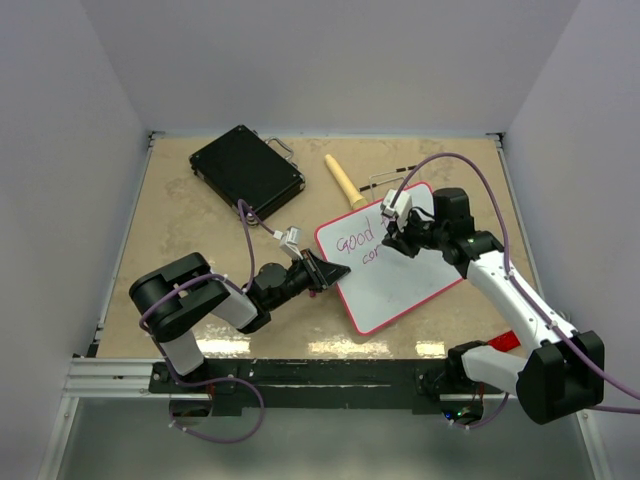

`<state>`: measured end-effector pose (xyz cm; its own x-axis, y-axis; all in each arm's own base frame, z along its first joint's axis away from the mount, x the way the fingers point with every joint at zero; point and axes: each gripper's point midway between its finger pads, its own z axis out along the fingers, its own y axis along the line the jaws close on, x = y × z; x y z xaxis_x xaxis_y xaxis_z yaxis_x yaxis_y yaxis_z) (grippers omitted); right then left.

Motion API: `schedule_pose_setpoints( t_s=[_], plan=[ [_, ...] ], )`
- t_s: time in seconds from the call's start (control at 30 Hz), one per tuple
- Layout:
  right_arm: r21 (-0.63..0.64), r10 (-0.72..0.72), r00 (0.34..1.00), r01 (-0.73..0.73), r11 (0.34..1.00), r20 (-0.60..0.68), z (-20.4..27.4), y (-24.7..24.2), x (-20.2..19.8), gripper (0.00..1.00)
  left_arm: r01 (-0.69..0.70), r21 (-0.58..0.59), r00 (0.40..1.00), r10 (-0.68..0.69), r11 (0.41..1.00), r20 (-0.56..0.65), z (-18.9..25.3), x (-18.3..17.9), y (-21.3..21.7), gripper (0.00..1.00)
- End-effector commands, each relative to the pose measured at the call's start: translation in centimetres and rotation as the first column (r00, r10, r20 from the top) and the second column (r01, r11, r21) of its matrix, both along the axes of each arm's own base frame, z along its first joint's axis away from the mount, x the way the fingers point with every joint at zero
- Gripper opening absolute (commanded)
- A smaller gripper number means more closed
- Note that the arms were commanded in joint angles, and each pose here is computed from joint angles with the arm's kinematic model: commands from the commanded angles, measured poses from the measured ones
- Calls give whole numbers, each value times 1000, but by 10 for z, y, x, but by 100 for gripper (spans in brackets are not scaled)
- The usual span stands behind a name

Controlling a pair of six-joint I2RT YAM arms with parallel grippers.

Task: Write a sentence on the whiteboard
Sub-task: Write on the whiteboard with the whiteboard marker without the cap.

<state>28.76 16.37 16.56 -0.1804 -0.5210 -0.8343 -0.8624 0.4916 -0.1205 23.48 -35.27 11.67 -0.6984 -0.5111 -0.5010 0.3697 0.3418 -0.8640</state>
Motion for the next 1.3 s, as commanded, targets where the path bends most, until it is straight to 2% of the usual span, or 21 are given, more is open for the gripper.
schedule_pose_setpoints(
  t_s=[0.0,0.43,0.53,0.77,1.0,1.27],
  plan=[
    [-8,-34,997,34,999,64,15,-4,10,0,41,-179,969,5,983,247,72,-3,0,0],
    [-69,154,988,-154,986,-12,-5,1,-22,0,39,-179,969,7,983,248,71,-4,1,0],
    [-68,149,989,-149,986,-7,-4,1,-20,0,46,-182,969,1,982,249,71,-4,0,0],
    [-16,17,997,-16,1000,77,20,1,10,0,43,-177,969,2,983,246,69,-5,1,0],
    [-6,-77,992,78,997,105,25,-5,26,0,42,-180,969,4,983,246,70,-4,1,0],
    [-50,-12,999,14,999,53,9,-7,10,0,38,-180,969,8,983,246,70,-4,3,0]
  ],
)
